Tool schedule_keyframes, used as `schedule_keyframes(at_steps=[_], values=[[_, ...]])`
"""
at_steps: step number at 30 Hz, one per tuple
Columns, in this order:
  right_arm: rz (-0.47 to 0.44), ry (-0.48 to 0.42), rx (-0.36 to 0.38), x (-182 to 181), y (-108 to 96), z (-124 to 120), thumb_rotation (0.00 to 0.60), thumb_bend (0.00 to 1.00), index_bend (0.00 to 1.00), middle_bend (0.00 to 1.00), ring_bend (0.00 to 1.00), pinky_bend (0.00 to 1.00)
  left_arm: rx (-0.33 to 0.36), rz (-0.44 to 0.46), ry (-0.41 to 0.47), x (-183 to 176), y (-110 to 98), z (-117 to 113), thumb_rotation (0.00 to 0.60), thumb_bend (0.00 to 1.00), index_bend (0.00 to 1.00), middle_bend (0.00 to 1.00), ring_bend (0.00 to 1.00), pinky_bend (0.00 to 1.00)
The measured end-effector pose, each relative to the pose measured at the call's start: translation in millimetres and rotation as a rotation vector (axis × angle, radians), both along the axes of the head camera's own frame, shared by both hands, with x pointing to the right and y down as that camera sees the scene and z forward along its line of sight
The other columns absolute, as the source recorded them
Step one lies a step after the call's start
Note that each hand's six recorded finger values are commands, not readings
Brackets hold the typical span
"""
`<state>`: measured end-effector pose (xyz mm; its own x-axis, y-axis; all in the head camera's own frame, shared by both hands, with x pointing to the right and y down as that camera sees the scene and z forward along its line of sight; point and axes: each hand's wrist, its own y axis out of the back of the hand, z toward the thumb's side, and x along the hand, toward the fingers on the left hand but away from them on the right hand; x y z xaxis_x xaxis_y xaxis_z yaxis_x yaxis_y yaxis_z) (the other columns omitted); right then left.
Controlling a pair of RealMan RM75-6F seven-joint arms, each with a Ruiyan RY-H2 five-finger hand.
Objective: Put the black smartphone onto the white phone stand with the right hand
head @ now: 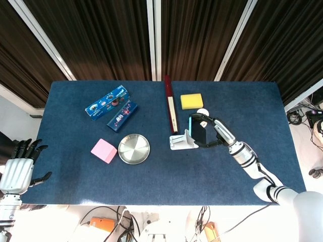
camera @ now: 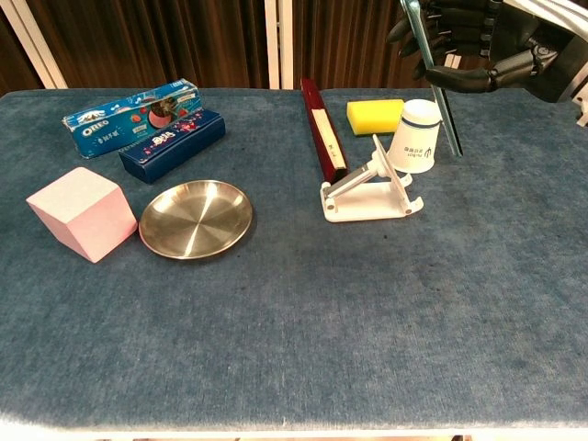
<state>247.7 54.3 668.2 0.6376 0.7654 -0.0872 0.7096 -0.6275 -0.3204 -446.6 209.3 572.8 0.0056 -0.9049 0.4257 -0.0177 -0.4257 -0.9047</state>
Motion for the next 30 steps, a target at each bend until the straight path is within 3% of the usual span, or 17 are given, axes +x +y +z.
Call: schedule_keyframes(at_steps=[6, 19, 30], values=[[-0.013, 0.032, 0.0, -7, -11, 17, 0.6, 0.48, 0.59, 0.49, 0.37, 0.44, -0.002, -0.004, -0.009, 0, -2, -3, 0.6, 0.1, 0.21, 0.1, 0.02, 0.0], [-0.147, 0.082, 0.019, -47, -2, 38, 0.6, 0.48, 0.56, 0.49, 0.37, 0.43, -0.004, -0.017, -0.017, 0, -4, -5, 0.6, 0.1, 0.21, 0.1, 0.02, 0.0], [-0.132, 0.124, 0.025, -43, -6, 45, 0.6, 0.48, 0.54, 0.49, 0.34, 0.4, -0.007, -0.02, -0.017, 0, -5, -4, 0.6, 0.1, 0.21, 0.1, 0.02, 0.0]])
